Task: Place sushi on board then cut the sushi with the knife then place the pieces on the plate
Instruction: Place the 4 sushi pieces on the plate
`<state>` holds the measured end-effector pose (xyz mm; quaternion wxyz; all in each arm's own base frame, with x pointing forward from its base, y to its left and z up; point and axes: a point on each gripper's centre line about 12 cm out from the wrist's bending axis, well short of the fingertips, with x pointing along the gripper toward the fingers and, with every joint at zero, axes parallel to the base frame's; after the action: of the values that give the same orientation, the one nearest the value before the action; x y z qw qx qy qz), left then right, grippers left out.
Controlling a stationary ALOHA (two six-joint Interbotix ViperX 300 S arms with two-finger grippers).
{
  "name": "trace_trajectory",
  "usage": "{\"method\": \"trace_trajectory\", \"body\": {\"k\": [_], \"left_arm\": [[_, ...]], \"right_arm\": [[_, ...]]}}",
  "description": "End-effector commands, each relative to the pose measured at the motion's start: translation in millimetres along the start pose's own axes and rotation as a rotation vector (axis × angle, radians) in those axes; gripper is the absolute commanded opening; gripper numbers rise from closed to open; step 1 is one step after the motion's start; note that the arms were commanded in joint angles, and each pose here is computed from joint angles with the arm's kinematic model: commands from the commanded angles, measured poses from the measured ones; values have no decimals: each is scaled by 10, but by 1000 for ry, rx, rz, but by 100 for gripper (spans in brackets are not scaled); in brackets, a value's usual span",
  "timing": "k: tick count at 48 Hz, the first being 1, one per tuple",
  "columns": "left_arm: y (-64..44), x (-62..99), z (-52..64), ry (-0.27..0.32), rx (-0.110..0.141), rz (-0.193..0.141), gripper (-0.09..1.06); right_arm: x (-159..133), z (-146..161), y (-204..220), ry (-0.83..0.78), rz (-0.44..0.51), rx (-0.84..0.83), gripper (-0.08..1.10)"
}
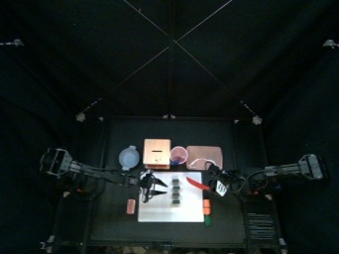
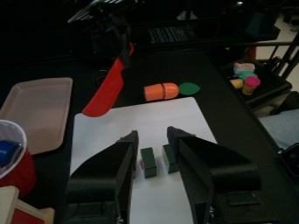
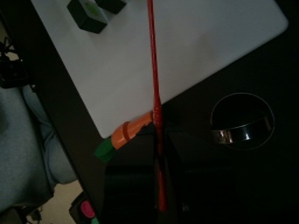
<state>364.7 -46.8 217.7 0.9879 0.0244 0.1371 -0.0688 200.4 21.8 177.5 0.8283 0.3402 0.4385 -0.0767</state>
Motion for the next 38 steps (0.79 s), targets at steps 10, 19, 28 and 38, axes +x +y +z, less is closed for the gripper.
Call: {"method": "trace_trajectory", "body": {"k": [10,19,28,38], "left_arm": [[8,-1,76,-28,-11,5,74],[10,-1,75,-28,-14,7,74],[10,1,82,-29,-16,7,74],[10,3,88,-31,-16,7,74]], "right_arm": [[-32,42,47,-16,12,-14,49],[-33,52,50,-18,10,-21,58],[-47,72,70,-26,13,-29,60],[-126,173,177,-63,35,-67,60]]}}
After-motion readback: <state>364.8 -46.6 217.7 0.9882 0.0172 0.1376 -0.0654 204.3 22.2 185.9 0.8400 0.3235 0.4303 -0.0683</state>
